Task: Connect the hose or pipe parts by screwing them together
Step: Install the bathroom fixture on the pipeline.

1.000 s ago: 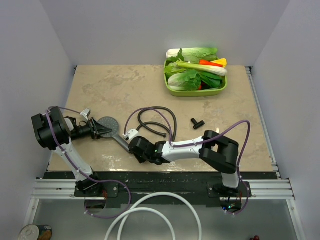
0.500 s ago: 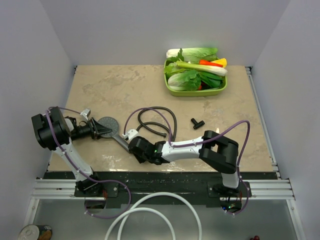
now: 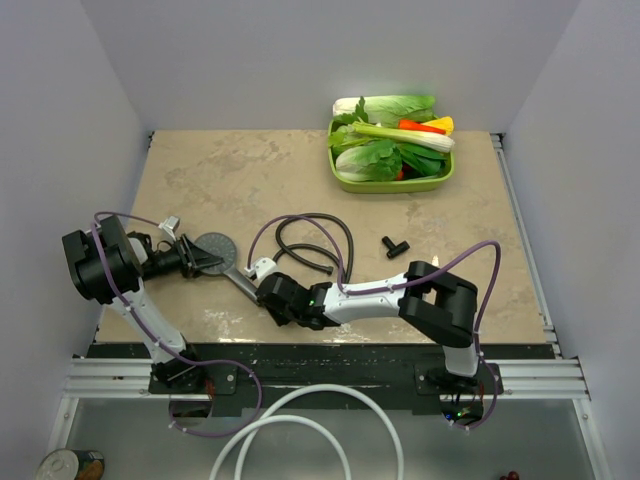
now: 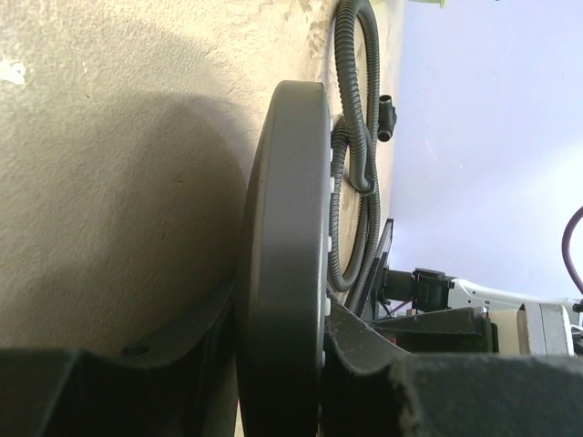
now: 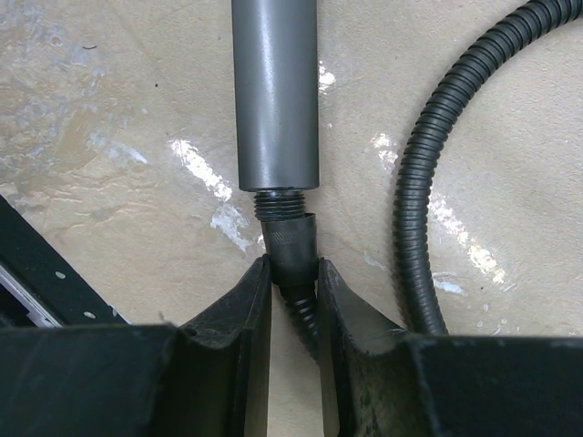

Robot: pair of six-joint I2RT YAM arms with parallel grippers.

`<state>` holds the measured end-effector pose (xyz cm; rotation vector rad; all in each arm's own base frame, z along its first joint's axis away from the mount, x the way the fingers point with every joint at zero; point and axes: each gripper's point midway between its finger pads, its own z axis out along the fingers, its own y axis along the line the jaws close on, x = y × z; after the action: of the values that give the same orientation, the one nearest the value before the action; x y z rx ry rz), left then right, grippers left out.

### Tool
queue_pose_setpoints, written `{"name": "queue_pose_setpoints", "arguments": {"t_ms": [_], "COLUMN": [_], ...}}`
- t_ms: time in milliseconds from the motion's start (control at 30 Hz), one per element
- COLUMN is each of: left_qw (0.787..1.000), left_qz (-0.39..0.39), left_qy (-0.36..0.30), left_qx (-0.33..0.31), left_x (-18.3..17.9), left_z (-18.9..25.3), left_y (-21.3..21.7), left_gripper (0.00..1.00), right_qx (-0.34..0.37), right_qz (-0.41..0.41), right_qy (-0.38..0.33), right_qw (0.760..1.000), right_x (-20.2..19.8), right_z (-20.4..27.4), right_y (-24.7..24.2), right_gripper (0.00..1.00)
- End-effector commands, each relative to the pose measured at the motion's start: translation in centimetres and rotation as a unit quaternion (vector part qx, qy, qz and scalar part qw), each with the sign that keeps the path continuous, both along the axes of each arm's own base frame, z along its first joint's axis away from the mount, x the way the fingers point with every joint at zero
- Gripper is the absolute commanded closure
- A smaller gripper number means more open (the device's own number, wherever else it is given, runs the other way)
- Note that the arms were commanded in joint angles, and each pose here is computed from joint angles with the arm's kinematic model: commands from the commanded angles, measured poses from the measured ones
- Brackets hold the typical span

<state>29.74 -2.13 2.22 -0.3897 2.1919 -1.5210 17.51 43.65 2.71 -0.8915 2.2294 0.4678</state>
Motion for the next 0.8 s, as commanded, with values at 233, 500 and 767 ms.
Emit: {"name": "queue_pose_setpoints", "arguments": {"t_ms": [233,500,767], "left_qw": [0.998,0.999,0.999], "left_qz": [-0.001,-0.003,-0.004], "left_qy": [-0.013,0.004,-0.006], "left_qx": [0.055,0.044,0.048], "left_x": [0.2,0.0,0.1], "left_z": [-1.3,-1.9,-1.4], "left_y": [0.7,0.5,0.5], "left_gripper": [1.00,1.00,1.00], "right_qx": [0.085,0.089,0.093], "right_qz": [-0.024,-0.039,-0.065], "right_qy": [-0.033,-0.026,-0.044], "right_qw": [0.996,0.995,0.993], "right_x": [1.5,1.5,2.3], "right_z": [4.1,2.6,2.2], "right_y": [2.9,3.1,2.8], "right_gripper": [0.95,0.92,0.90]}}
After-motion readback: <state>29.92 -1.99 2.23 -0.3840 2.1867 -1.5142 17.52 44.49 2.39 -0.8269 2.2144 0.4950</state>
